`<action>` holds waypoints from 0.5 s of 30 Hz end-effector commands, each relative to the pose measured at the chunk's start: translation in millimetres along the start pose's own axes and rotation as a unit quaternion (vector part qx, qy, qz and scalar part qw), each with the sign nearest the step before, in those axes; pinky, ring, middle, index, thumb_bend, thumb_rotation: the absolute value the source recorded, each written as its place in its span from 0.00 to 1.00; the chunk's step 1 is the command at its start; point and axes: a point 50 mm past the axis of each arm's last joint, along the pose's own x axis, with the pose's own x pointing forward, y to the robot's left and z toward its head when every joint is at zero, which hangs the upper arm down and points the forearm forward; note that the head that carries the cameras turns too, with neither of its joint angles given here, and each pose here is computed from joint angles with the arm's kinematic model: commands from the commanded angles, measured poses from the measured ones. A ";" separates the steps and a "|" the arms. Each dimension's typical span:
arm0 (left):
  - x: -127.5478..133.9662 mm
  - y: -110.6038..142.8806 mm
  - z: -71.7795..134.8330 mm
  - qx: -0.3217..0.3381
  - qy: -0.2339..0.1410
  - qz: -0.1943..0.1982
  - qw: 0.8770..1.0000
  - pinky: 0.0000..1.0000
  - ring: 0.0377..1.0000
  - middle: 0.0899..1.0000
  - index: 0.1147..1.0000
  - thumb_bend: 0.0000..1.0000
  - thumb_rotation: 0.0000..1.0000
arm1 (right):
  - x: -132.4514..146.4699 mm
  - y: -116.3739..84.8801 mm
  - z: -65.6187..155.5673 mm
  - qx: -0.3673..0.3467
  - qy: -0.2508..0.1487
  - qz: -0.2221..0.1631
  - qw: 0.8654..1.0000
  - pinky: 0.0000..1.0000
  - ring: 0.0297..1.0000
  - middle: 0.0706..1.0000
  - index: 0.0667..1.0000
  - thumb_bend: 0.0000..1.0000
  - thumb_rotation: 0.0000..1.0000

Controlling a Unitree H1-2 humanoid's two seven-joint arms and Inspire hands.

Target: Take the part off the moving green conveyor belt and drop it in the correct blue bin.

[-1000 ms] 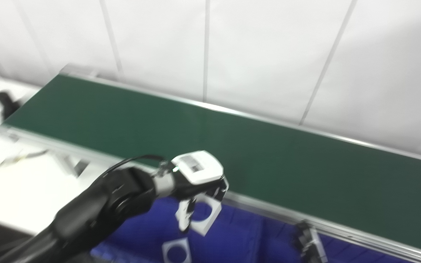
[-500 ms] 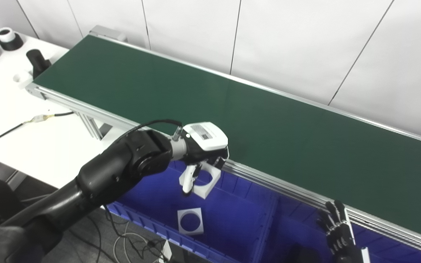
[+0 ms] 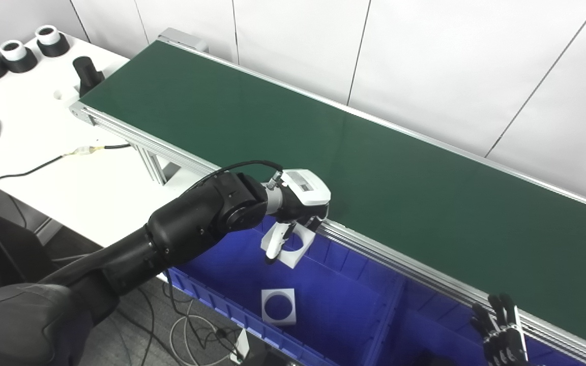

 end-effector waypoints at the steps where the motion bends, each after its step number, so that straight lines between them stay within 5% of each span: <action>1: 0.9 2.9 -4.5 0.006 0.006 0.020 1.000 0.23 0.28 0.43 0.42 0.53 0.00 | 3.5 0.7 11.2 0.001 -0.041 0.002 0.999 0.86 0.89 0.96 0.99 0.90 0.96; 15: 1.1 -35.6 17.4 -0.035 -0.027 0.004 0.999 0.24 0.29 0.38 0.44 0.52 0.00 | 5.8 3.3 13.2 -0.010 -0.045 0.001 0.999 0.85 0.89 0.95 0.98 0.92 0.98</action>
